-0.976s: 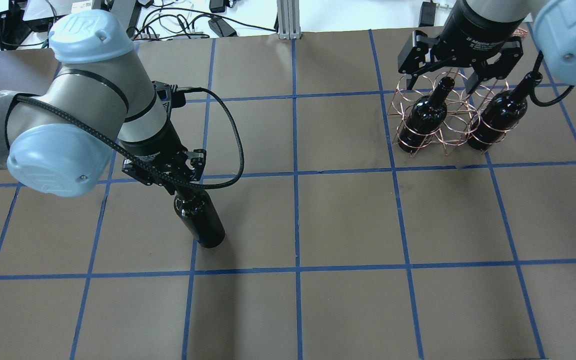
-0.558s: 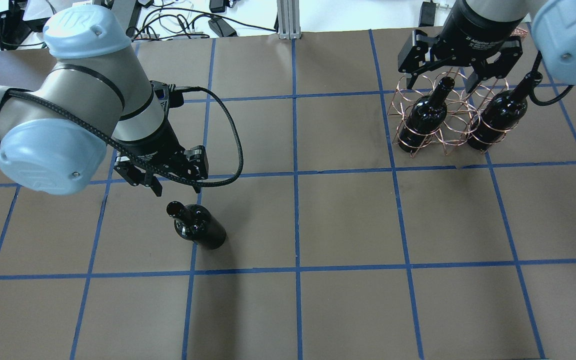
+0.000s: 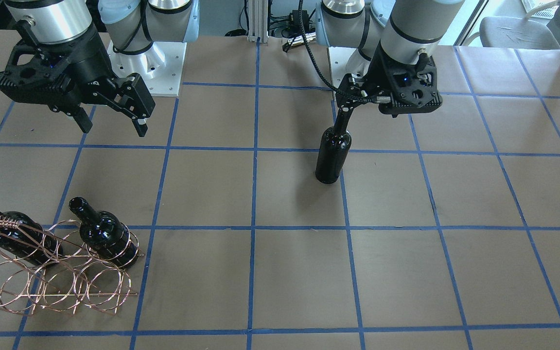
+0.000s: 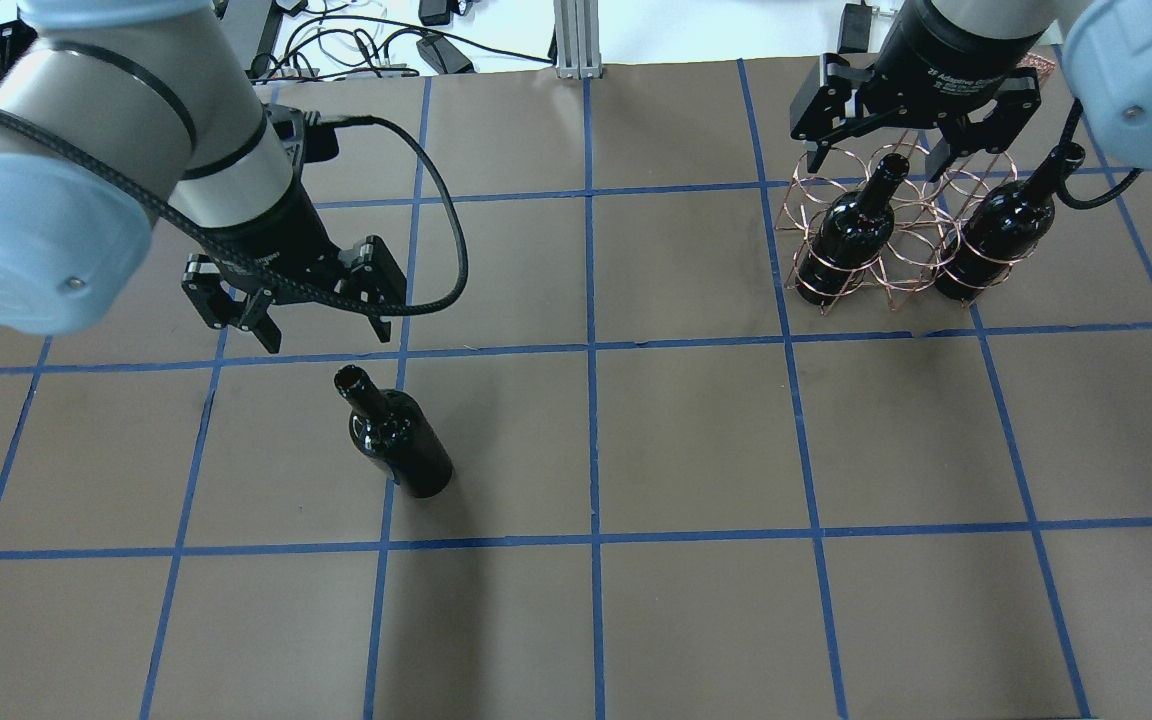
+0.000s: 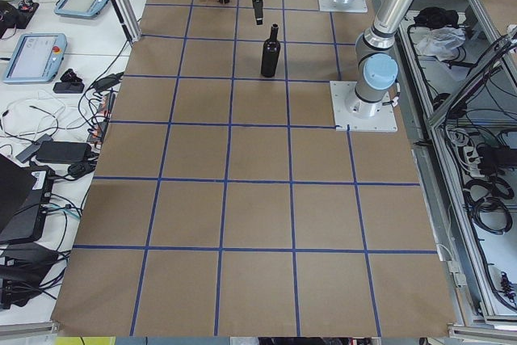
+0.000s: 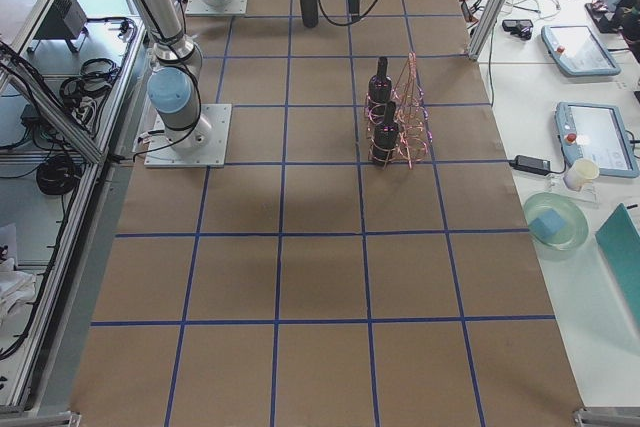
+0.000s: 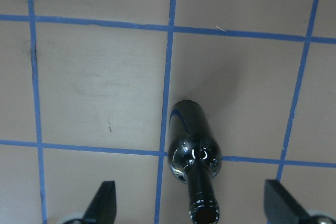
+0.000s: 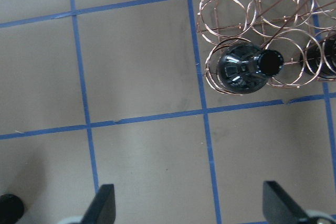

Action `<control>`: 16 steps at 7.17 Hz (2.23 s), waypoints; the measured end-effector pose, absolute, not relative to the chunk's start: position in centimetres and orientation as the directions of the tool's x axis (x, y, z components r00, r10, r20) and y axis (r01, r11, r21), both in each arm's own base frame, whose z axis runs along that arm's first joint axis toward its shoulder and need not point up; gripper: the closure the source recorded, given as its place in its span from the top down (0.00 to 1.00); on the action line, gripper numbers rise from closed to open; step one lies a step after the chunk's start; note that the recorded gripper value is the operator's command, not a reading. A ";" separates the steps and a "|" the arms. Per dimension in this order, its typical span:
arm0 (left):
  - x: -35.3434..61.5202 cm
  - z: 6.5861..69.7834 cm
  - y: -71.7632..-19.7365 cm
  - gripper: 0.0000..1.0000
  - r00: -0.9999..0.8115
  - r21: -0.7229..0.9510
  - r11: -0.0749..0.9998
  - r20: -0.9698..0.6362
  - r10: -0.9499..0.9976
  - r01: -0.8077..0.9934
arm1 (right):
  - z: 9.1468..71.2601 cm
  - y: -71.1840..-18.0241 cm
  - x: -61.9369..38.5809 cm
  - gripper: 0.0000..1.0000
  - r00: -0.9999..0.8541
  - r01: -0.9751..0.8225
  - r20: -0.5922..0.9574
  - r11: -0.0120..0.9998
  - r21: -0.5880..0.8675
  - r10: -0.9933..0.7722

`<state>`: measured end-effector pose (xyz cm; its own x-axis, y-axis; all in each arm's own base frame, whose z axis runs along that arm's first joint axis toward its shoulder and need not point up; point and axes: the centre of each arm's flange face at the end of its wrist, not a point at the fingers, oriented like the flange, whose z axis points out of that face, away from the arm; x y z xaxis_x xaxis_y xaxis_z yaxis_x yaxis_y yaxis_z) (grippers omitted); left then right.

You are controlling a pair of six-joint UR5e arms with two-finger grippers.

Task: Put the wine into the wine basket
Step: 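Open the left gripper and raise it away from the upright bottle, then swing the right gripper over the upright bottle while the left arm withdraws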

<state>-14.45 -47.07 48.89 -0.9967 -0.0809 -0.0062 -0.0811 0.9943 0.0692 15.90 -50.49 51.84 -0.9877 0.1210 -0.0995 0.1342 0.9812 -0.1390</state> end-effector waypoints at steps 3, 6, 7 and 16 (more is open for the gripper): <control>-7.9 52.4 -48.9 1.00 -0.997 -0.007 0.997 -0.020 -0.080 -0.080 | 51.7 -48.5 25.7 1.00 -0.977 0.153 -0.173 0.973 -0.174 0.123; -4.5 52.8 -48.6 1.00 -0.994 -0.005 0.996 -0.057 -0.093 -0.093 | 49.5 -44.8 38.2 1.00 -0.973 0.195 -0.160 0.959 -0.206 0.163; -4.4 52.9 -48.3 1.00 -0.994 -0.006 0.996 -0.061 -0.094 -0.093 | 48.3 -43.2 42.2 1.00 -0.972 0.196 -0.169 0.956 -0.216 0.161; -3.3 52.4 -47.5 1.00 -0.992 0.053 0.992 -0.055 -0.115 -0.118 | 42.3 -39.5 52.8 1.00 -0.988 -0.099 -0.114 0.991 -0.085 -0.108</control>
